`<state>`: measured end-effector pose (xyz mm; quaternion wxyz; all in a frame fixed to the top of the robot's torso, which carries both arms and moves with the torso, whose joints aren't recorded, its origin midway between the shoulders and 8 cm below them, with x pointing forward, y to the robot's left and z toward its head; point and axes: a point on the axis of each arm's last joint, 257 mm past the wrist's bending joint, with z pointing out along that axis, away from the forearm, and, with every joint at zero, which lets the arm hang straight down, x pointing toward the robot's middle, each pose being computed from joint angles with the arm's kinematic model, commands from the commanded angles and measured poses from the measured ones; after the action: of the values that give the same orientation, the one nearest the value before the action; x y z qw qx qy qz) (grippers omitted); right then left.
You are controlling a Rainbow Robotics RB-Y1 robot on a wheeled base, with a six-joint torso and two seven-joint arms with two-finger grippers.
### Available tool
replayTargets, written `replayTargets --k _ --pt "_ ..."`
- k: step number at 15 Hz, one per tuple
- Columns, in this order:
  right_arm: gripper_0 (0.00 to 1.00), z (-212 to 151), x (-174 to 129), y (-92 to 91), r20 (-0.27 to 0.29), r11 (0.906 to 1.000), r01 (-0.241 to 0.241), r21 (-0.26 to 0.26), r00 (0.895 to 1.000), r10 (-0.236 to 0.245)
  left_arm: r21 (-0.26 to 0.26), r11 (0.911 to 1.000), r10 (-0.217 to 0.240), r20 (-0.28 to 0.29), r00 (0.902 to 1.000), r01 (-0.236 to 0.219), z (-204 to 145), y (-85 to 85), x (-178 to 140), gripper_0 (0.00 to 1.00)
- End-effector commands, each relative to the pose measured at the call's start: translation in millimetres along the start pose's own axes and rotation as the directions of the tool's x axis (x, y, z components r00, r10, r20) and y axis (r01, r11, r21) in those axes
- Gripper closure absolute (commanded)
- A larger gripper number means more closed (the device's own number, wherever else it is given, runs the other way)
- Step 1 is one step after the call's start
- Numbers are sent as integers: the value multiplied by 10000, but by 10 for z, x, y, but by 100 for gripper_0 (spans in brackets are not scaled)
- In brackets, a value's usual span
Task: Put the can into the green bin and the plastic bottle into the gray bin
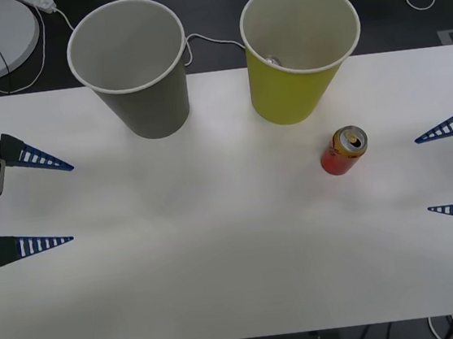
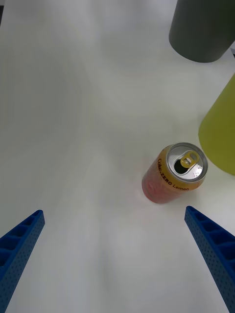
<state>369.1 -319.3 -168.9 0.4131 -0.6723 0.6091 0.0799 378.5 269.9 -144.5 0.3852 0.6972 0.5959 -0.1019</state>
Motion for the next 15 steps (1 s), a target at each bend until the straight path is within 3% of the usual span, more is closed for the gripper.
replayTargets --k 1,8,10,12,15 --pt "0 0 0 0 0 10000 0 0 10000 0 0 10000 0 0 10000 0 0 0 0 0" --pt "0 -30 -24 -31 574 9992 -370 130 9977 362 0 10000 0 0 10000 0 0 0 0 0" --pt "0 -80 17 -61 800 9969 -731 300 9943 705 0 10000 0 0 10000 0 0 0 0 0" --pt "0 -135 111 -75 1374 9869 -1536 484 9797 1458 0 10000 0 0 10000 0 0 0 0 0" --pt "0 -169 244 -90 1872 9703 -2313 705 9585 2149 0 10000 0 0 10000 0 0 0 0 0"
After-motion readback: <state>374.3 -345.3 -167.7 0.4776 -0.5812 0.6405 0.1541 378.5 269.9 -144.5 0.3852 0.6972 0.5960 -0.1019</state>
